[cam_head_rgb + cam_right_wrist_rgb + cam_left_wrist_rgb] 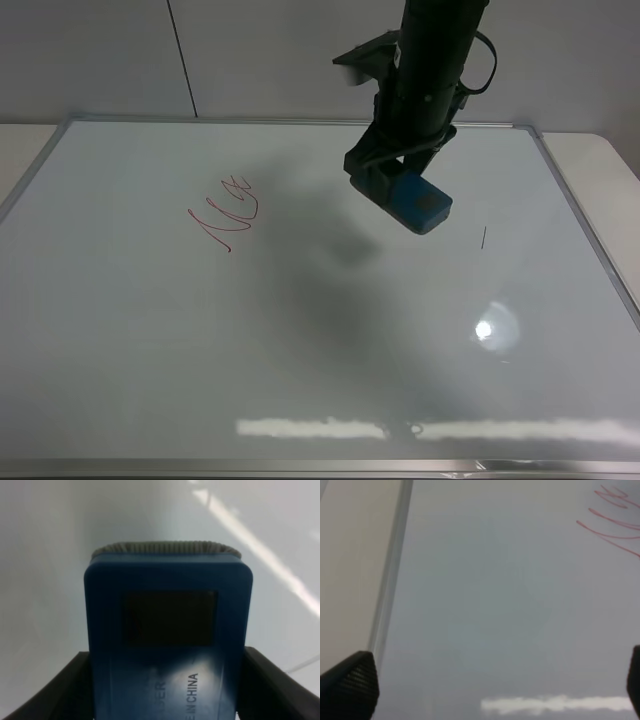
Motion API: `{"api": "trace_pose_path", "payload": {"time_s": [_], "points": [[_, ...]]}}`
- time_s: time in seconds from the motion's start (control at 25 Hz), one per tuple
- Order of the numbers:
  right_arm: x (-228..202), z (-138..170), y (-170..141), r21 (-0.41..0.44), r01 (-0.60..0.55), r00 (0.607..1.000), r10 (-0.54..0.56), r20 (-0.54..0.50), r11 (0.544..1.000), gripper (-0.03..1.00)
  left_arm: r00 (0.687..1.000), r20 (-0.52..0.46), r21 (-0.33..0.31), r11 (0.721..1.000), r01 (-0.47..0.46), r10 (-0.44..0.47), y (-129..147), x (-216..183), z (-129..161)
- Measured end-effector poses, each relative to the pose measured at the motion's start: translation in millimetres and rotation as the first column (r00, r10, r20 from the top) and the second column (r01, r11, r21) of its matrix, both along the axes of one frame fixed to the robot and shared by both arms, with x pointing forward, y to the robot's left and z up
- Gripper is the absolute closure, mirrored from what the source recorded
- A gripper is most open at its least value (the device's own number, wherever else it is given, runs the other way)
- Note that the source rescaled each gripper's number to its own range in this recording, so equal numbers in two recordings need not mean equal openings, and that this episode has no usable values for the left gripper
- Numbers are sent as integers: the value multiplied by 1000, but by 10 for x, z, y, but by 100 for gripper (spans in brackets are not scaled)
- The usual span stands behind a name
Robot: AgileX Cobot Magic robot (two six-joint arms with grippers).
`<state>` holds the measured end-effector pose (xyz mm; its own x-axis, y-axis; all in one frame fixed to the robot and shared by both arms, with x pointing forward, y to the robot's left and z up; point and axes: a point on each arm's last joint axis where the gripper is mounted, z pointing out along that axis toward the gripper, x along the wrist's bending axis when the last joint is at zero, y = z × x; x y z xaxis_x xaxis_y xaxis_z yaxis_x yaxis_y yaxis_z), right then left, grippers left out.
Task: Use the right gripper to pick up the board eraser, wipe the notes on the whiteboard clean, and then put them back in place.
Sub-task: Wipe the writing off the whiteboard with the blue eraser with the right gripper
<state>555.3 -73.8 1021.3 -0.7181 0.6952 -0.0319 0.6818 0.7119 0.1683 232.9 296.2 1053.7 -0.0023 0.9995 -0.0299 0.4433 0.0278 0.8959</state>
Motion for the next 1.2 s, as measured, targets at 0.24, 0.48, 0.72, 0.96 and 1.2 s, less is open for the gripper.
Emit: {"api": "trace_pose_path", "payload": {"time_s": [0.24,0.48,0.72,0.96,1.2], "points": [[-120,16,276,52,-80,995,77,65,995,94,1000,0,0,1000,0,0,0,0,0],[-147,28,372,98,-50,995,42,89,994,94,1000,0,0,1000,0,0,0,0,0],[-119,-50,420,86,-61,996,54,77,994,94,1000,0,0,1000,0,0,0,0,0],[113,-38,618,51,-66,996,63,56,997,94,1000,0,0,1000,0,0,0,0,0],[358,-56,839,29,-101,991,98,91,995,94,1000,0,0,1000,0,0,0,0,0]]}}
